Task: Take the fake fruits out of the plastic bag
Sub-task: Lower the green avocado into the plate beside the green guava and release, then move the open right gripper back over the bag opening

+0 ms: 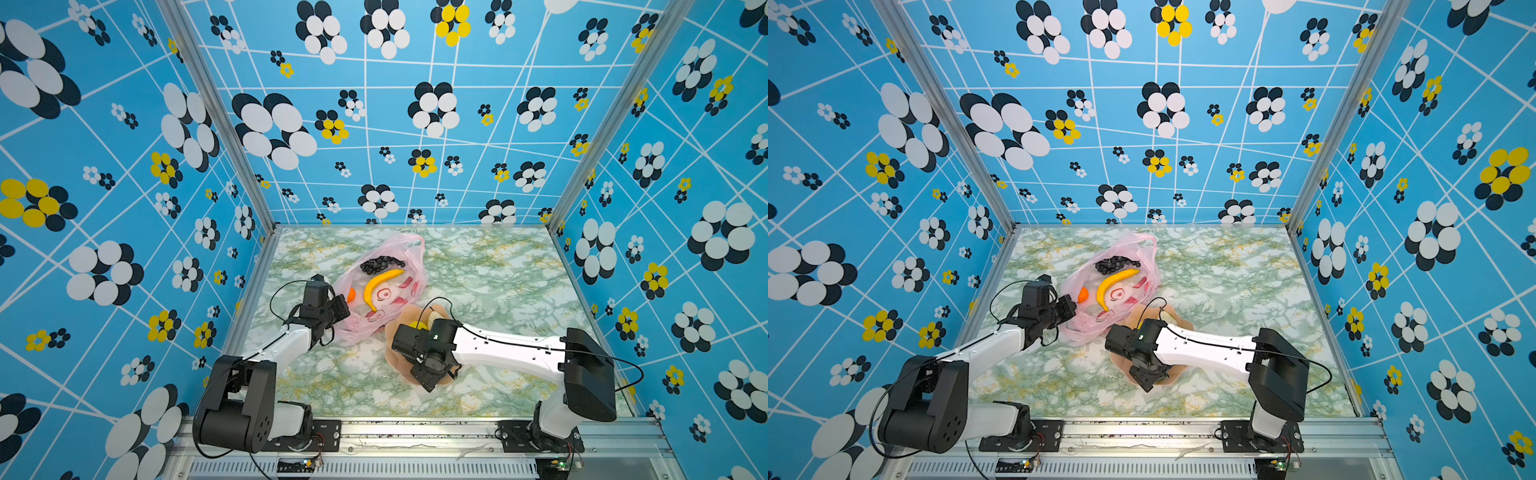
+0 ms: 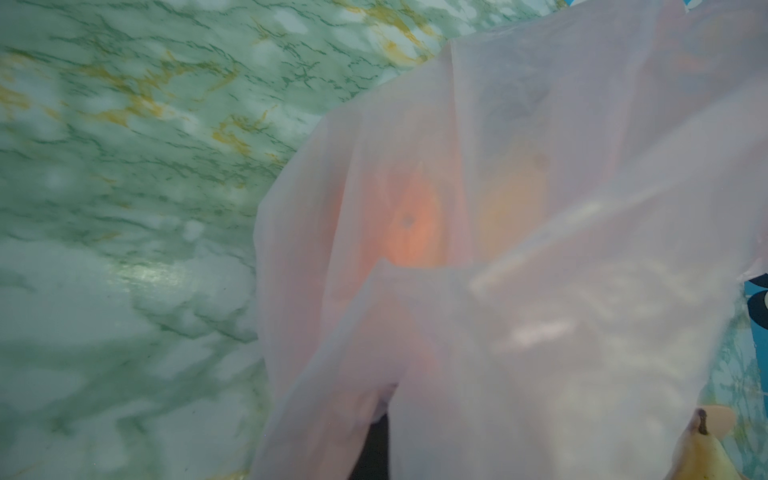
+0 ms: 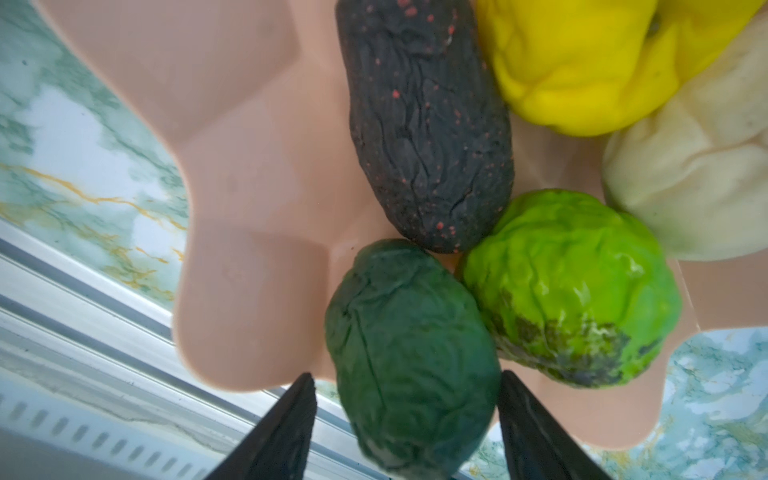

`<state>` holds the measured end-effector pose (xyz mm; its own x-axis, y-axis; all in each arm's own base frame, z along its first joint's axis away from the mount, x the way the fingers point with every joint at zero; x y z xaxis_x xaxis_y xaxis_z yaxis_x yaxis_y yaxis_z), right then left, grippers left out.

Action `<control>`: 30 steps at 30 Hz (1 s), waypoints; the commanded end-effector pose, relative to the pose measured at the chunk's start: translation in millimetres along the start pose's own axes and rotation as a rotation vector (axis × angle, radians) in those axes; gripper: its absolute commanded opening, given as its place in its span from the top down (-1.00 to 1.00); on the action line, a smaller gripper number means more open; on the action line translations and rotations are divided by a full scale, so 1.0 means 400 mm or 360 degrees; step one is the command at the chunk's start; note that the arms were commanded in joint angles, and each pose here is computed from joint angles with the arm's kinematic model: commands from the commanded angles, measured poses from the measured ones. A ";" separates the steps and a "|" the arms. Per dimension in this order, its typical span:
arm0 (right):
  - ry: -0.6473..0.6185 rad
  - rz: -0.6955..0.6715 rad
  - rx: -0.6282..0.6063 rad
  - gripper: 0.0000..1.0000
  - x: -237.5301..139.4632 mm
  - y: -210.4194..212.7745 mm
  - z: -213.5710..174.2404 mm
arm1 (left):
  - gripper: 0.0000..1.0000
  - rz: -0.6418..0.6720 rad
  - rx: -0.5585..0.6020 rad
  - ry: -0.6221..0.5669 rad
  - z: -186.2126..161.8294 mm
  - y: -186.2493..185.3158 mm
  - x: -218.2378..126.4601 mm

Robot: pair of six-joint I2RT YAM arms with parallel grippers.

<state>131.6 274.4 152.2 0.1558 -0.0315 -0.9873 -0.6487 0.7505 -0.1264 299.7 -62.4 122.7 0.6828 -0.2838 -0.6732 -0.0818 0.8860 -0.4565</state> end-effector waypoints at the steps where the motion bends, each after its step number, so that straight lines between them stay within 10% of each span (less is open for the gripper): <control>1: -0.0004 -0.0047 0.0010 -0.44 -0.021 -0.007 0.000 | 1.00 -0.0003 0.0044 -0.0032 0.016 -0.012 -0.009; 17: -0.0052 -0.0004 0.0050 -0.04 -0.010 0.006 0.017 | 1.00 -0.0011 0.0046 -0.0034 0.018 -0.014 -0.010; 30: -0.0277 -0.0040 0.0060 -0.33 -0.129 -0.026 0.047 | 1.00 -0.0006 0.0039 -0.0051 0.018 -0.013 -0.015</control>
<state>138.3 280.0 171.8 0.2145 0.0069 -0.9767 -0.6286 0.7663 -0.1327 299.7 -62.3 123.3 0.6844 -0.2837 -0.6717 -0.0813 0.8858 -0.4570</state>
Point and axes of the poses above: each gripper's point midway between its finger pads, its own x axis out along the fingers, its own y axis along the line the jaws close on, z = x × y, the point moved 7 cm from there along -x, back along the fingers, and after that the axes turned 5 degrees about x, right-handed, at the moved point
